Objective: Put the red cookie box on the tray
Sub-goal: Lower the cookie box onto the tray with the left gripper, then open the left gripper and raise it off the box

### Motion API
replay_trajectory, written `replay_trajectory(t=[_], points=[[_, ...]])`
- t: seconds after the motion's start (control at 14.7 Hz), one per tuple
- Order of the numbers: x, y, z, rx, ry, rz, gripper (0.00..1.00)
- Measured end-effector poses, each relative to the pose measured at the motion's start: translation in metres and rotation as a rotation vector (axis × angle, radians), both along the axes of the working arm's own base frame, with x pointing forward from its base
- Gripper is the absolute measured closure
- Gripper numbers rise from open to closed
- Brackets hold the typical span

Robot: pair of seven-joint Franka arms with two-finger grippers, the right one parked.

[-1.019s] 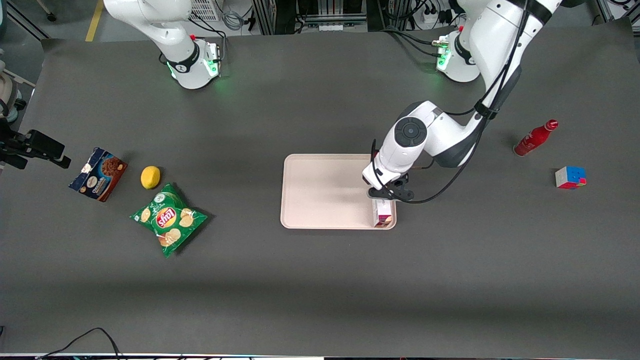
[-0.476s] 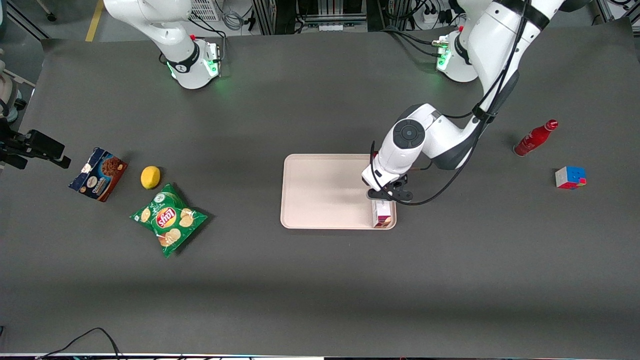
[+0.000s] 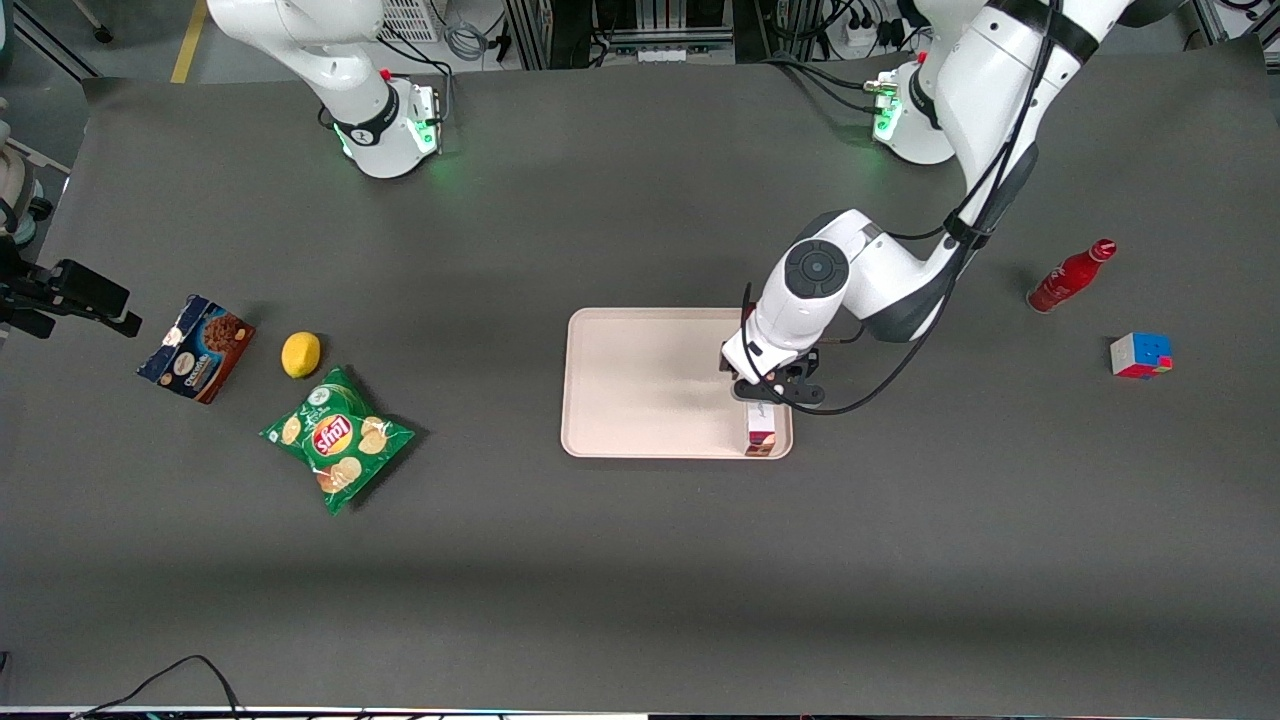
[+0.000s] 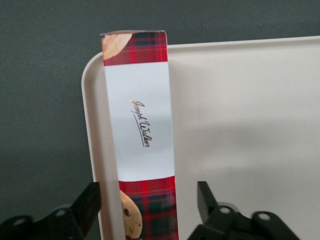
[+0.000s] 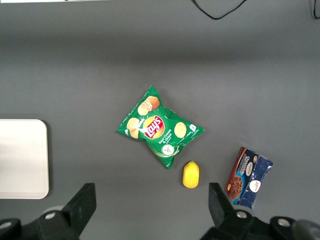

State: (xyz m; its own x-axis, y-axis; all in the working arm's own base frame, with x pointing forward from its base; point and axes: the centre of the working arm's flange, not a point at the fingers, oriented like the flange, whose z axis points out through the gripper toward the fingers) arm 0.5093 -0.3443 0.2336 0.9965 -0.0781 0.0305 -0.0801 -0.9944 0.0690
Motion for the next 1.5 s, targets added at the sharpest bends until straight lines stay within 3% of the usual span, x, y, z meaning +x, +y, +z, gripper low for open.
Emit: replay_trajectory(t=[0.07,0.14,0.61,0.75,1.02,1.16,1.22,1.5], points=[[0.000,0.000,0.000,0.000,-0.002,0.000,0.03],[0.001,0.000,0.001,0.000,-0.003,-0.001,0.00],[0.010,-0.002,0.012,0.000,-0.019,0.003,0.00],[0.022,-0.003,0.032,0.035,-0.013,0.009,0.00],[0.034,-0.027,0.140,0.150,0.051,-0.009,0.00],[0.035,-0.026,0.212,0.155,0.100,-0.035,0.00],[0.037,-0.018,0.242,0.152,0.106,-0.050,0.00],[0.050,0.043,0.312,0.173,0.080,-0.126,0.00]])
